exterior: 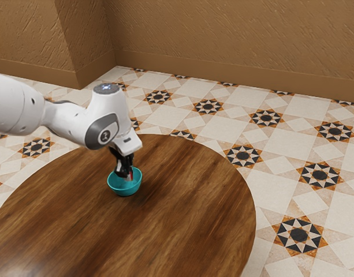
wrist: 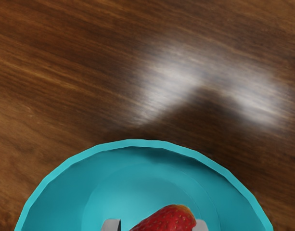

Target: Take strawberry from the bowl

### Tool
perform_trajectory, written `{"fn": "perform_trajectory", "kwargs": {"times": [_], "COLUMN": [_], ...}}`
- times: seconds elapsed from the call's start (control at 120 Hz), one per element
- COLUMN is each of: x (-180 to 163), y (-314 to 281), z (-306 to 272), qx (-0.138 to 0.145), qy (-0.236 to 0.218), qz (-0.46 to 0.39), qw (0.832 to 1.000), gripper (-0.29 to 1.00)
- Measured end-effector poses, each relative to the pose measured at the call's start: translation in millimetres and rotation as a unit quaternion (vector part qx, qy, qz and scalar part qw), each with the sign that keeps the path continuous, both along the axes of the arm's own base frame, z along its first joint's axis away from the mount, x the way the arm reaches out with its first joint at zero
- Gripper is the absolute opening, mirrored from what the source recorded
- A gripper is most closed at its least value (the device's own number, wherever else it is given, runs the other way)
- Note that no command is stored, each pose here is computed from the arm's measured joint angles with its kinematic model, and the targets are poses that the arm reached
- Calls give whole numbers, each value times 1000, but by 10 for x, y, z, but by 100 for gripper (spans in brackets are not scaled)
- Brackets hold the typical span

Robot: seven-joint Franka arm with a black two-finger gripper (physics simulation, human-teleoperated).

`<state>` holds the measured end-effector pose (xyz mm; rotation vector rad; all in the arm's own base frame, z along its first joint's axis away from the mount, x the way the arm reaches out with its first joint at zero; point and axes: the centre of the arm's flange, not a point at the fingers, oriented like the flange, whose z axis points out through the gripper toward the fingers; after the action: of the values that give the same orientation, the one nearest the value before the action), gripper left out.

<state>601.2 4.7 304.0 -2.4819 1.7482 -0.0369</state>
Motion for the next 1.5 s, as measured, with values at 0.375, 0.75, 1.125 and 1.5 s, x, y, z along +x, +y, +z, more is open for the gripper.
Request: {"fn": "perform_trajectory", "kwargs": {"times": [0.375, 0.75, 1.125, 1.5], "x": [-338, -338, -701, -665], "y": [-1632, -1816, 60, 384], "z": [13, 724, 3619, 3523], "qx": [-9, -33, -54, -31], "qy": [-2, -52, -80, -5], "qz": [-80, -20, 378, 535], "qw": [997, 998, 921, 844], "gripper": [2, 53, 67, 70]}}
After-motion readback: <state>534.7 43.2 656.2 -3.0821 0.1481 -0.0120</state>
